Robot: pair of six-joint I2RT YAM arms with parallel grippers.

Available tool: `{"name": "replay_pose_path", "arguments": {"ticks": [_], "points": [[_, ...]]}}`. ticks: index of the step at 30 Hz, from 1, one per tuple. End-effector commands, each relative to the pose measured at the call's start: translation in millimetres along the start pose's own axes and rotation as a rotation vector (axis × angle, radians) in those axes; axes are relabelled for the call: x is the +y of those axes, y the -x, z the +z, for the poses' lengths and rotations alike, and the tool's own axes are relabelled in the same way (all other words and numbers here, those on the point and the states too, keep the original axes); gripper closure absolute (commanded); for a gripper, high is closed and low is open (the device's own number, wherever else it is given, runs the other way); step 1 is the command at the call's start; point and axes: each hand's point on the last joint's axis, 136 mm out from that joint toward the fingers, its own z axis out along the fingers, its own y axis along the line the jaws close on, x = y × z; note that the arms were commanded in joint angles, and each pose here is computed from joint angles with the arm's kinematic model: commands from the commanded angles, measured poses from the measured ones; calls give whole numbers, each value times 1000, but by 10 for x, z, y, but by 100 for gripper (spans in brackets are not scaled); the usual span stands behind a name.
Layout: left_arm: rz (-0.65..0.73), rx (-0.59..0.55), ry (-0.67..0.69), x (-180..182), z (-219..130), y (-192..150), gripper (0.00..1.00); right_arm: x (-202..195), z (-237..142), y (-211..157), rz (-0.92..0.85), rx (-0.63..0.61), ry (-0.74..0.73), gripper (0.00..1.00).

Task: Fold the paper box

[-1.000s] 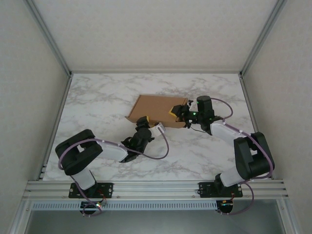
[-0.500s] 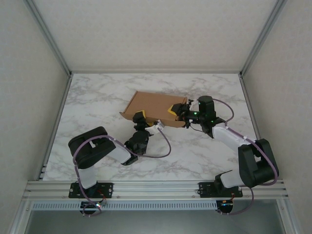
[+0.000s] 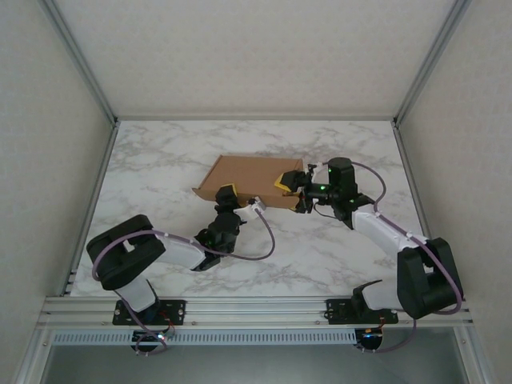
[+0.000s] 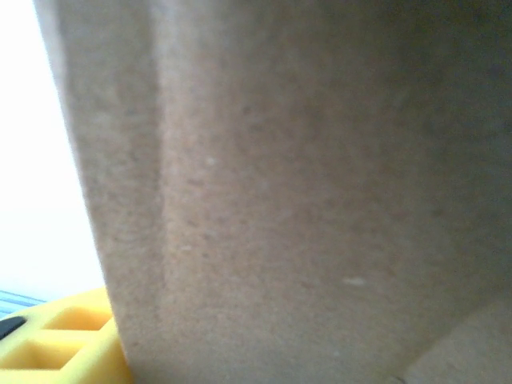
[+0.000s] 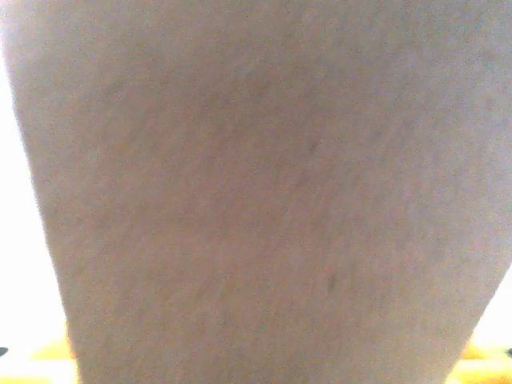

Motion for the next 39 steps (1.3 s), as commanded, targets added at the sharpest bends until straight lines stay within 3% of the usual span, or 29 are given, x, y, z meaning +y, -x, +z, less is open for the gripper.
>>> {"name": "replay_pose_path", "arguments": {"ticks": [1, 7, 11, 15, 19, 27, 32, 39], "points": [[-24, 49, -18, 37, -18, -79, 45, -5, -102, -47, -8, 7, -31, 29], [2, 110, -128, -11, 2, -32, 46, -12, -511, 124, -32, -156, -150, 13], [18, 161, -221, 17, -28, 15, 48, 95, -855, 198, -101, -262, -214, 12], [33, 221, -358, 52, -93, 127, 48, 82, -1226, 275, -146, -387, -380, 12], [86, 313, -441, 145, -187, 169, 48, 138, -1389, 330, -219, -440, -439, 16], [149, 436, -669, 68, -608, 114, 46, 207, -1383, 230, -354, -374, -451, 24], [251, 541, -746, -18, -784, -25, 47, 326, -1231, 99, -328, -296, -348, 26], [241, 579, -820, -33, -882, 126, 47, 484, -1174, -78, -377, -232, -319, 29]]}}
